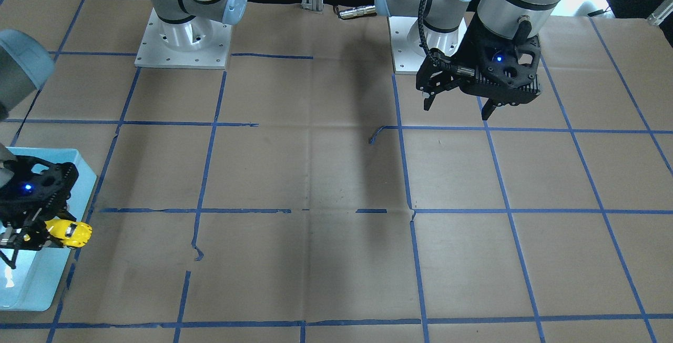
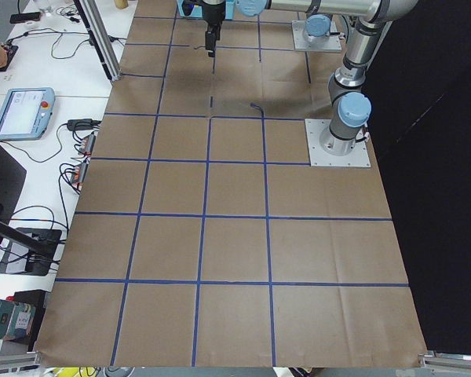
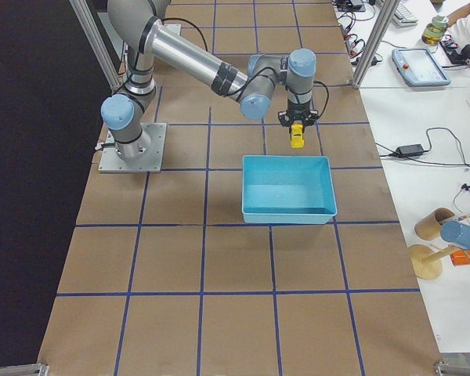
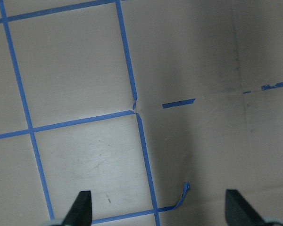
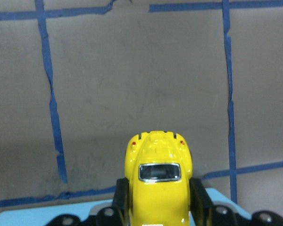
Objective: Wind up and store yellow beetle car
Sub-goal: 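Lift the car and carry it over the light-blue bin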
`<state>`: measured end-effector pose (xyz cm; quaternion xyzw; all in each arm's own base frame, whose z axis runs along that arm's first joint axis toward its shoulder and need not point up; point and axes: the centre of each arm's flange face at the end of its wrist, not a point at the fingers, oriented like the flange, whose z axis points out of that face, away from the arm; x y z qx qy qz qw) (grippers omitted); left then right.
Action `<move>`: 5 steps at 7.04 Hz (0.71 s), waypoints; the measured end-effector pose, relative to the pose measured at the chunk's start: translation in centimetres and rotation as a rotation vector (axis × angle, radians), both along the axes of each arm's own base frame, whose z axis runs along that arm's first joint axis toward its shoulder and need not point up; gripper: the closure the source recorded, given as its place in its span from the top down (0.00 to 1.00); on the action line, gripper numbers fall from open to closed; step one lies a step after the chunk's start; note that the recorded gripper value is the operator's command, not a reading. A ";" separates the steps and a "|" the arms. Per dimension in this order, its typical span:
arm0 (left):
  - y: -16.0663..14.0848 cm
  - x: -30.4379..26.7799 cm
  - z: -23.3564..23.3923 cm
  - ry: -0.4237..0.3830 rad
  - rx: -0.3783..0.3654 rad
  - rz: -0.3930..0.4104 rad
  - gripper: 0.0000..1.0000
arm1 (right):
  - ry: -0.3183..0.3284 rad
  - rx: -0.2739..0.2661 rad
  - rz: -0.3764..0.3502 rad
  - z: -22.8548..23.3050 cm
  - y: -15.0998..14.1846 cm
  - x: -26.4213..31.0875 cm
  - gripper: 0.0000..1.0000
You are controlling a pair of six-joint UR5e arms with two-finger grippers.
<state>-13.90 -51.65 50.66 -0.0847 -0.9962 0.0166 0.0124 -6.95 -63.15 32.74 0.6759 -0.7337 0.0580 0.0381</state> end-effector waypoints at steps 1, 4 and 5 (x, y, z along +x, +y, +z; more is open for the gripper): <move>0.1 -0.1 0.2 0.002 -0.003 0.002 0.99 | 0.008 0.010 -0.019 0.4 0.5 -2.7 0.09; 0.3 -0.1 0.4 0.001 -0.009 0.008 0.99 | 0.017 0.052 -0.261 0.6 2.4 -9.6 0.12; 0.4 -0.1 0.5 0.001 -0.009 0.009 0.99 | 0.021 0.057 -0.368 0.6 2.8 -11.1 0.12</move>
